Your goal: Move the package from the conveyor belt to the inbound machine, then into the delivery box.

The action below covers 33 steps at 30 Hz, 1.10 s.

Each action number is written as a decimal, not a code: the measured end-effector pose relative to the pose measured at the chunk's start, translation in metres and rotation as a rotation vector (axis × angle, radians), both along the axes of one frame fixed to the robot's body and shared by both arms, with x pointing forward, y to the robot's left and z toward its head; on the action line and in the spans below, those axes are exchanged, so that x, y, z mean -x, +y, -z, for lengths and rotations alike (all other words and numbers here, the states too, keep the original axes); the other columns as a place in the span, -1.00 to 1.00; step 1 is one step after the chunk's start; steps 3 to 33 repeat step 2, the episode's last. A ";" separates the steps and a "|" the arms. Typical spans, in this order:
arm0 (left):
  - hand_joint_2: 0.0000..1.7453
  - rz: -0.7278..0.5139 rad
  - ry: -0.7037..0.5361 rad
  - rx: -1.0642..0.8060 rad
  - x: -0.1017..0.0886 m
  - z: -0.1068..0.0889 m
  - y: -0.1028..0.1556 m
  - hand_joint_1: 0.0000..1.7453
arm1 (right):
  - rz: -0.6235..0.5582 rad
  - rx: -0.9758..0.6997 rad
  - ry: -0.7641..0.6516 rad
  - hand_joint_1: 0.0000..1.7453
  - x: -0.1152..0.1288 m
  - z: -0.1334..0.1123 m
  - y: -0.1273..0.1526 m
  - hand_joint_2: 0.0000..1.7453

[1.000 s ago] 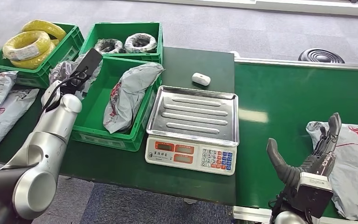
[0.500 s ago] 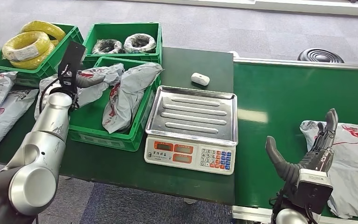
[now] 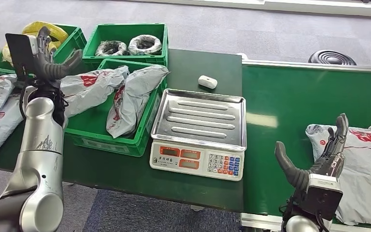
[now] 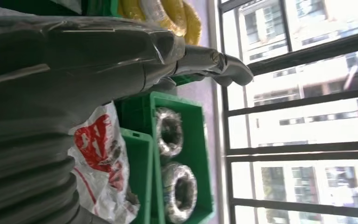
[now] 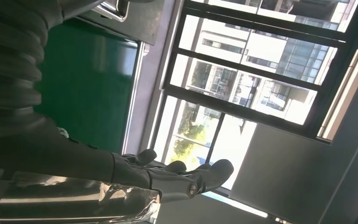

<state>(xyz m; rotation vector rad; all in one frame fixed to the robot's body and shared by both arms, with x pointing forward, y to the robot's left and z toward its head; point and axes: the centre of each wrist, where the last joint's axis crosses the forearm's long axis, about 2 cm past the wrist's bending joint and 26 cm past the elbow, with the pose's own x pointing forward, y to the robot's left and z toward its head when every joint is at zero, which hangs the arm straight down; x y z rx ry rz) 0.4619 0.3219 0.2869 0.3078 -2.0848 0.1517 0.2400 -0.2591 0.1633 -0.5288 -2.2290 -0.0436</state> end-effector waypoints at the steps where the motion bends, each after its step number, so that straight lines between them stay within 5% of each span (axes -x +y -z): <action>1: 1.00 -0.047 -0.046 -0.018 0.006 0.002 0.000 -1.00 | 0.003 -0.001 0.005 -1.00 0.001 0.001 0.000 1.00; 33: 1.00 -0.071 -0.069 -0.028 0.010 0.003 0.000 -1.00 | 0.005 -0.001 0.007 -1.00 0.002 0.002 -0.001 1.00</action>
